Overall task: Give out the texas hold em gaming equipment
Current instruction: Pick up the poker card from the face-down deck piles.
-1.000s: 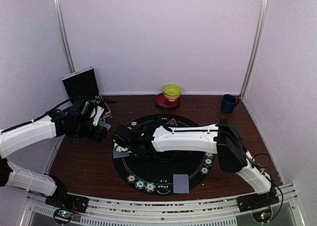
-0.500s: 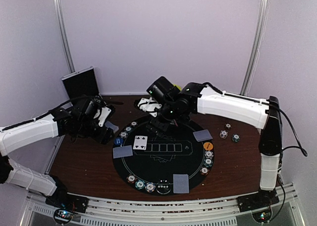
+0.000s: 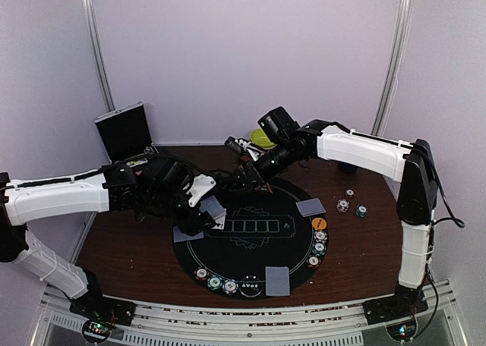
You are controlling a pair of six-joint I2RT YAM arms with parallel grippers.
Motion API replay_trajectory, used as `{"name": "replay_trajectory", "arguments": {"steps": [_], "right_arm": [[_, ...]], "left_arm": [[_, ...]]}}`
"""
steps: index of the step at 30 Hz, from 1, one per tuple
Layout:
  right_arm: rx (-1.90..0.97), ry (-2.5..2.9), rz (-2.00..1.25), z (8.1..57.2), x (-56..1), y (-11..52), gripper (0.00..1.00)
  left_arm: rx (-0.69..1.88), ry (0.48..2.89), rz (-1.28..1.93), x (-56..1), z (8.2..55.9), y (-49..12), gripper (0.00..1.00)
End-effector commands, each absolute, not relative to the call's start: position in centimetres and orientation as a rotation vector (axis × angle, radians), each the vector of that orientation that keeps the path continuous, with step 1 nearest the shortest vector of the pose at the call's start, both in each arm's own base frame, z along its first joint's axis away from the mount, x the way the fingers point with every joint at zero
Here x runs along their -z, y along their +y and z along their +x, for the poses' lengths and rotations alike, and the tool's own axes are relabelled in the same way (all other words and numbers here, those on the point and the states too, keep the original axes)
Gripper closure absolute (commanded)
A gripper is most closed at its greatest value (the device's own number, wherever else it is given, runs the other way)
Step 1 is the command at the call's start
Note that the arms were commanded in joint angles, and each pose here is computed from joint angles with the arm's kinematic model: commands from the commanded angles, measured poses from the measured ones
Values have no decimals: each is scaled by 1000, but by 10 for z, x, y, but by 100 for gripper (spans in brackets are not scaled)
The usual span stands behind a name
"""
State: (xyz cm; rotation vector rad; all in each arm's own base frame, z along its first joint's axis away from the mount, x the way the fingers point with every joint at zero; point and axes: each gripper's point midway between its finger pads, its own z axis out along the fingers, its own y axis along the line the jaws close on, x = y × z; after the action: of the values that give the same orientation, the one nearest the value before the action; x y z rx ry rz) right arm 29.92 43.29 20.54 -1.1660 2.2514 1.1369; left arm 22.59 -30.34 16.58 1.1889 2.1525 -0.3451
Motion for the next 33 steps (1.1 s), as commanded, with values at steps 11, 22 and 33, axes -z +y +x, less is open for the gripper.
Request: {"name": "replay_trajectory", "arguments": {"steps": [11, 22, 33], "right_arm": [[-1667, 2190, -1193, 248, -217, 459, 14], [-1714, 2248, -1216, 229, -198, 481, 17], [-1831, 2317, -1101, 233, -182, 484, 36]], "left_arm": [[500, 1941, 1248, -206, 216, -336, 38], [509, 1922, 1263, -208, 210, -339, 38], [510, 1901, 1265, -211, 207, -339, 38]]}}
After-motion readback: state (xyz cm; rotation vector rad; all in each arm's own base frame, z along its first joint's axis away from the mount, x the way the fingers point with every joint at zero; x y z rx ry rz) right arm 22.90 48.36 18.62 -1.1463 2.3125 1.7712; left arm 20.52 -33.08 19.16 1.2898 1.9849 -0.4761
